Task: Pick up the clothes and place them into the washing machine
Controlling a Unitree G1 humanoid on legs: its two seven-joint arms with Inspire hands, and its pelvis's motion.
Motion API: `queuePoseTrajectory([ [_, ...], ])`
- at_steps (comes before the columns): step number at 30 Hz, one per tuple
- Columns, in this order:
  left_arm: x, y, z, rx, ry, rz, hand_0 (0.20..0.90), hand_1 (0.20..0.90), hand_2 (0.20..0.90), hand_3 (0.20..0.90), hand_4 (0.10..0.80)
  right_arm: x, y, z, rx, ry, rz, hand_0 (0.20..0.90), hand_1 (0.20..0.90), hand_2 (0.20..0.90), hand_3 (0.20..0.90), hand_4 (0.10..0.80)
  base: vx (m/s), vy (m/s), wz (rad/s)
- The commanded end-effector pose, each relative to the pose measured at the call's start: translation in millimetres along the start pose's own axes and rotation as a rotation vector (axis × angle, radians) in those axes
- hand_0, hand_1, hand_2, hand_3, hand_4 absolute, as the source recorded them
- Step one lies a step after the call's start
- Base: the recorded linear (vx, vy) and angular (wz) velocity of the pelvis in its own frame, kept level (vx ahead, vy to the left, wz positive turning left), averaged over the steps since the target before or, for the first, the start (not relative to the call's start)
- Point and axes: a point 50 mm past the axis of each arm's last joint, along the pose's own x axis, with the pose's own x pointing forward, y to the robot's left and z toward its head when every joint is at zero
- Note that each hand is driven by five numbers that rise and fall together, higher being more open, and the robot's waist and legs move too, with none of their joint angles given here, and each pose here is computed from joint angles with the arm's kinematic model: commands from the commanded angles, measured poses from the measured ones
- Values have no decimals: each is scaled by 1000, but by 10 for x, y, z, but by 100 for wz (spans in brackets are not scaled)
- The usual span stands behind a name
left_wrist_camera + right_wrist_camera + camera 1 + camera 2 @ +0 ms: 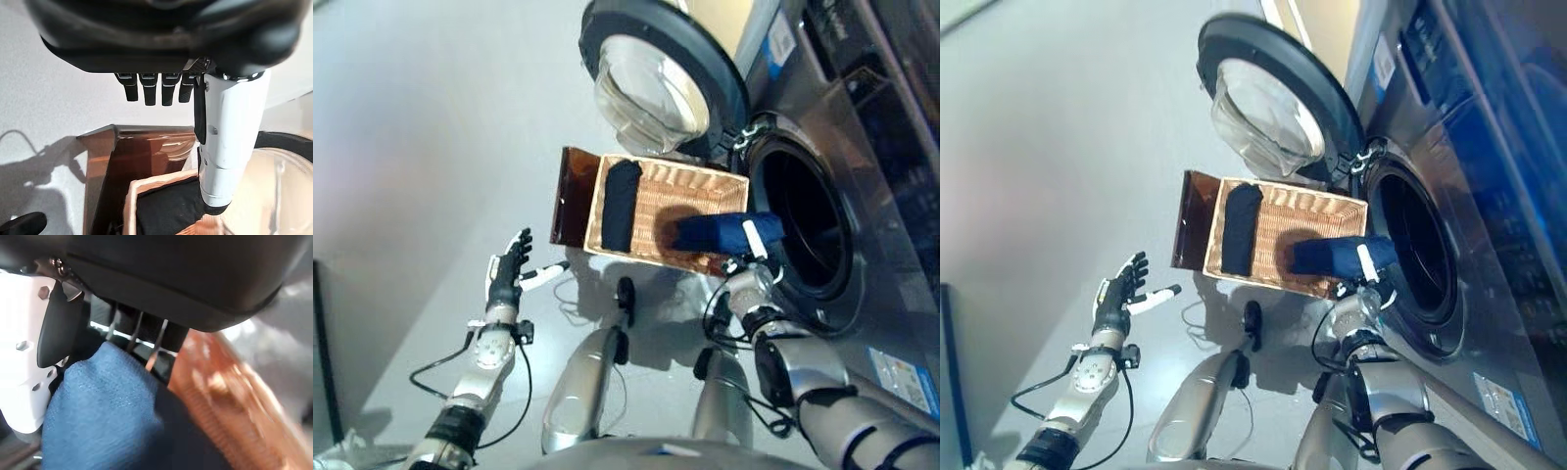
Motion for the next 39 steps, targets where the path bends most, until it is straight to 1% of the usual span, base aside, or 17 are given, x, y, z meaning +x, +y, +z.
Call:
queuePoseTrajectory([
  [1, -68, -13, -4, -57, -45, -5, 900, 900, 900, 900, 800, -83, 93, 28, 217, -65, 120, 200, 200, 200, 200, 300, 31, 19, -11],
  [3, -74, -43, -5, -69, -44, -15, 900, 900, 900, 900, 800, -107, 101, 4, 248, -67, 134, 200, 200, 200, 200, 300, 30, 27, -7],
  [7, -140, -147, -105, -121, -2, -50, 900, 900, 900, 900, 800, -126, -46, -49, 375, -79, 96, 200, 200, 200, 200, 300, 41, 30, -7],
  [10, -174, -181, -163, -136, 23, -57, 900, 900, 900, 900, 800, -126, -122, -68, 378, -89, 52, 200, 200, 200, 200, 300, 23, 22, -12],
  [15, -212, -199, -196, -140, 34, -67, 900, 900, 900, 900, 800, -116, -83, -22, 369, -106, 49, 200, 200, 200, 200, 300, 2, 2, -1],
  [20, -251, -125, -231, -122, 42, -55, 900, 900, 900, 900, 800, -74, 231, 425, 423, -236, 91, 200, 200, 200, 200, 300, 20, 4, 0],
  [23, -238, -35, -186, -103, 15, -33, 900, 900, 900, 900, 800, -124, 595, 909, 457, -365, 180, 200, 200, 200, 200, 300, 0, 0, 0],
  [24, -234, 4, -161, -94, 0, -27, 900, 900, 900, 900, 800, -156, 730, 1147, 469, -423, 212, 200, 200, 200, 200, 300, 0, 0, 0],
  [25, -227, -2, -153, -96, -3, -28, 900, 900, 900, 900, 800, -158, 743, 1164, 469, -425, 212, 200, 200, 200, 200, 300, 0, 0, 0],
  [26, -224, 11, -135, -92, -13, -29, 900, 900, 900, 900, 800, -192, 853, 1368, 481, -470, 232, 200, 200, 200, 200, 300, 36, 7, -6],
  [27, -213, 72, -116, -71, -26, -23, 900, 900, 900, 900, 800, -286, 1033, 1780, 487, -561, 272, 200, 200, 200, 200, 300, 49, 7, -7],
  [28, -207, 104, -113, -56, -28, -21, 900, 900, 900, 900, 800, -343, 1111, 2003, 480, -608, 279, 200, 200, 200, 200, 300, 39, 4, -3],
  [29, -199, 93, -104, -58, -31, -23, 900, 900, 900, 900, 800, -350, 1124, 2028, 480, -611, 279, 200, 200, 200, 200, 300, 0, 0, 0],
  [30, -191, 113, -92, -48, -38, -22, 900, 900, 900, 900, 800, -404, 1181, 2206, 468, -650, 266, 900, 900, 900, 900, 800, 0, 0, 0],
  [33, -179, 144, -77, -48, -41, -3, 900, 900, 900, 900, 800, -549, 1345, 2489, 419, -708, 312, 900, 900, 900, 900, 800, 74, 22, -4],
  [38, -165, 167, -65, -55, -44, 18, 900, 900, 900, 900, 800, -518, 1339, 2436, 399, -692, 317, 900, 900, 900, 900, 800, 33, 6, -1],
  [39, -160, 169, -60, -67, -45, 27, 900, 900, 900, 900, 800, -449, 1268, 2360, 391, -670, 296, 900, 900, 900, 900, 800, 0, 0, 0],
])
